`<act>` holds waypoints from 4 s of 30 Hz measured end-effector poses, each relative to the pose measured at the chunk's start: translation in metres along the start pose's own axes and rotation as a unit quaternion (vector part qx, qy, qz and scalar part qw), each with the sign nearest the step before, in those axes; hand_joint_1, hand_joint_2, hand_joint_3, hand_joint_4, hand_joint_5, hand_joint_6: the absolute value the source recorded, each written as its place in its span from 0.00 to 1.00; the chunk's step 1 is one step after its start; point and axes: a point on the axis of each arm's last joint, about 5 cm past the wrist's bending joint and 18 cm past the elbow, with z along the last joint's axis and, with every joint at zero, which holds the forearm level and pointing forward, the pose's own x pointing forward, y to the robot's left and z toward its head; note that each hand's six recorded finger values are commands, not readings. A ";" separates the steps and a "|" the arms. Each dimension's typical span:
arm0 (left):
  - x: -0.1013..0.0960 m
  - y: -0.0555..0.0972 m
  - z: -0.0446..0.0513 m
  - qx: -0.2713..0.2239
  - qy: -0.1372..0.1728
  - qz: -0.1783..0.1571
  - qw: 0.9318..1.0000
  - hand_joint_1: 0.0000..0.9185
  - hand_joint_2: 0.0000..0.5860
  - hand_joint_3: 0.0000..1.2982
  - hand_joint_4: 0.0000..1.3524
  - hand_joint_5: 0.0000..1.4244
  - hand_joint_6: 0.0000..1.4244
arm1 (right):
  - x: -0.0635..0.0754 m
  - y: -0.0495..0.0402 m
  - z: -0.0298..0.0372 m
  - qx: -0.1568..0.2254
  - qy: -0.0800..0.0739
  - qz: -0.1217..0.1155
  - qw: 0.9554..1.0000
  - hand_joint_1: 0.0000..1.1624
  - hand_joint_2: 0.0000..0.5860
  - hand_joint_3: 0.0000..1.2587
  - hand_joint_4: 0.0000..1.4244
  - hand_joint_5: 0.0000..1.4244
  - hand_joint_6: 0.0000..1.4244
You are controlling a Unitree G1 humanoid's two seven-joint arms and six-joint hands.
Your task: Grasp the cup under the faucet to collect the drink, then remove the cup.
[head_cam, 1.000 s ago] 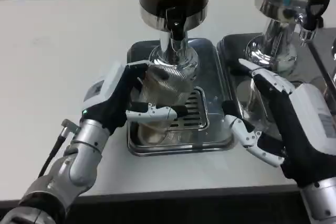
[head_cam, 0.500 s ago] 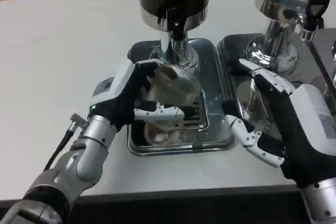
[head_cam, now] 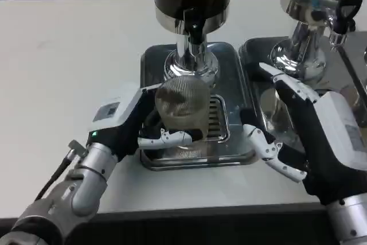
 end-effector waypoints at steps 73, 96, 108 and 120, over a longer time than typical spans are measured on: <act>-0.026 0.141 0.0290 -0.139 -0.291 0.173 0.931 0.00 0.03 0.22 0.18 0.23 0.21 | 0.010 0.0092 -0.0053 0.018 -0.014 0.004 1.000 0.39 0.74 0.19 0.20 0.17 0.16; 0.041 0.148 0.0339 -0.355 -0.275 -0.037 0.893 0.00 0.05 0.19 0.13 0.17 0.12 | 0.005 0.0132 -0.0106 0.019 -0.001 -0.014 1.000 0.39 0.74 0.19 0.20 0.17 0.16; 0.054 0.138 0.0229 -0.406 -0.230 -0.116 0.877 0.00 0.07 0.12 0.07 0.12 0.05 | 0.002 0.0126 -0.0088 0.018 -0.002 -0.020 1.000 0.39 0.74 0.19 0.20 0.17 0.16; 0.055 0.135 0.0190 -0.399 -0.204 -0.147 0.882 0.00 0.07 0.12 0.07 0.12 0.06 | 0.003 0.0131 -0.0084 0.015 -0.003 -0.020 1.000 0.39 0.74 0.19 0.20 0.17 0.16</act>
